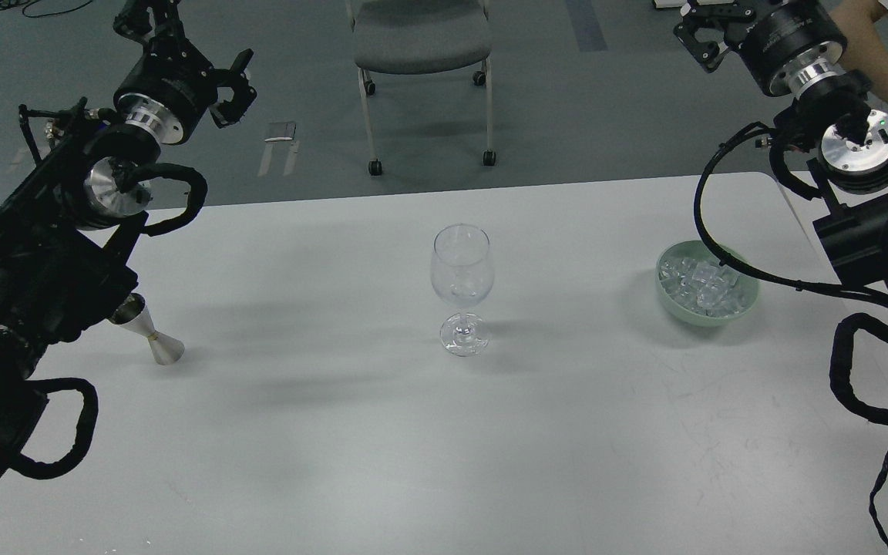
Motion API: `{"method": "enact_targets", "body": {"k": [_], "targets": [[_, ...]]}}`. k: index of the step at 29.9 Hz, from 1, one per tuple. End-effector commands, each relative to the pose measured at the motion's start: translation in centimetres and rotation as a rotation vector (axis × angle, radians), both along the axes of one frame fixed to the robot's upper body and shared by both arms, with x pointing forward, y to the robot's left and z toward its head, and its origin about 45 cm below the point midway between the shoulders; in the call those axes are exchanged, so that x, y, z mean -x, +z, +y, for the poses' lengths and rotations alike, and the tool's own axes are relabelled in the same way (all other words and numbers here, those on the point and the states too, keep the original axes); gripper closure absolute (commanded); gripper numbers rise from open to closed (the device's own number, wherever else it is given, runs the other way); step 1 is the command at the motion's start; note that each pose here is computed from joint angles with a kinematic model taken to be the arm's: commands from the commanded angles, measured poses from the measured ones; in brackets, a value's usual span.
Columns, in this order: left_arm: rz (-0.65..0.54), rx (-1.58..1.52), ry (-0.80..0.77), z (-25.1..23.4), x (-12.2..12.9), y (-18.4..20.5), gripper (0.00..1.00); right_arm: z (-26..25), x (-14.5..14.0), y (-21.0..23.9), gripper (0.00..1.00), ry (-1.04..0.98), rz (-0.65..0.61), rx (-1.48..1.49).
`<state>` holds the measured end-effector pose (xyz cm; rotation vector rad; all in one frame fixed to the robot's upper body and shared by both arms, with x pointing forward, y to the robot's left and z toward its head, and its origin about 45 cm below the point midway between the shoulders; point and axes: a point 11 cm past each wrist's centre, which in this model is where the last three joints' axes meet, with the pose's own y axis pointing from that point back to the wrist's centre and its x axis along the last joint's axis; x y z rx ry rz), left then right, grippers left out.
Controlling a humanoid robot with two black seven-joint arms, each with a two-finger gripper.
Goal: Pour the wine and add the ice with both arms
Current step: 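Lower the left gripper toward the metal jigger on the table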
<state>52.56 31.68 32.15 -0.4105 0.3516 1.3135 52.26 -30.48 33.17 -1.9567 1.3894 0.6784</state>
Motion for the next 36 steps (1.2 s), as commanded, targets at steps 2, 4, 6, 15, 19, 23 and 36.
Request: {"method": "enact_targets", "body": {"k": [2,4,6,15,19,23,36], "targets": [[-0.016,0.004,-0.008,-0.1,0.0,0.2,0.02,-0.2,0.1,0.0,0.00,-0.007,-0.005,-0.004],[-0.013,0.003,-0.008,0.0,0.1,0.1,0.02,-0.2,0.1,0.0,0.00,-0.008,-0.003,-0.003],[-0.011,0.002,-0.005,0.1,0.1,-0.1,0.02,-0.2,0.0,-0.1,0.00,-0.010,-0.001,-0.003],[0.004,0.042,0.005,0.2,0.4,-1.1,0.02,-0.3,0.1,-0.3,0.00,-0.010,0.002,-0.003],[0.015,0.038,0.017,0.3,0.4,-1.2,0.02,-0.4,0.1,-0.4,0.00,-0.014,0.007,-0.003],[0.015,0.033,0.015,0.3,0.4,-1.3,0.01,-0.4,0.1,-0.5,0.00,-0.014,0.009,-0.002],[0.024,0.035,0.011,0.4,0.5,-1.5,0.01,-0.3,0.4,-1.3,0.00,-0.006,0.016,-0.002]]}}
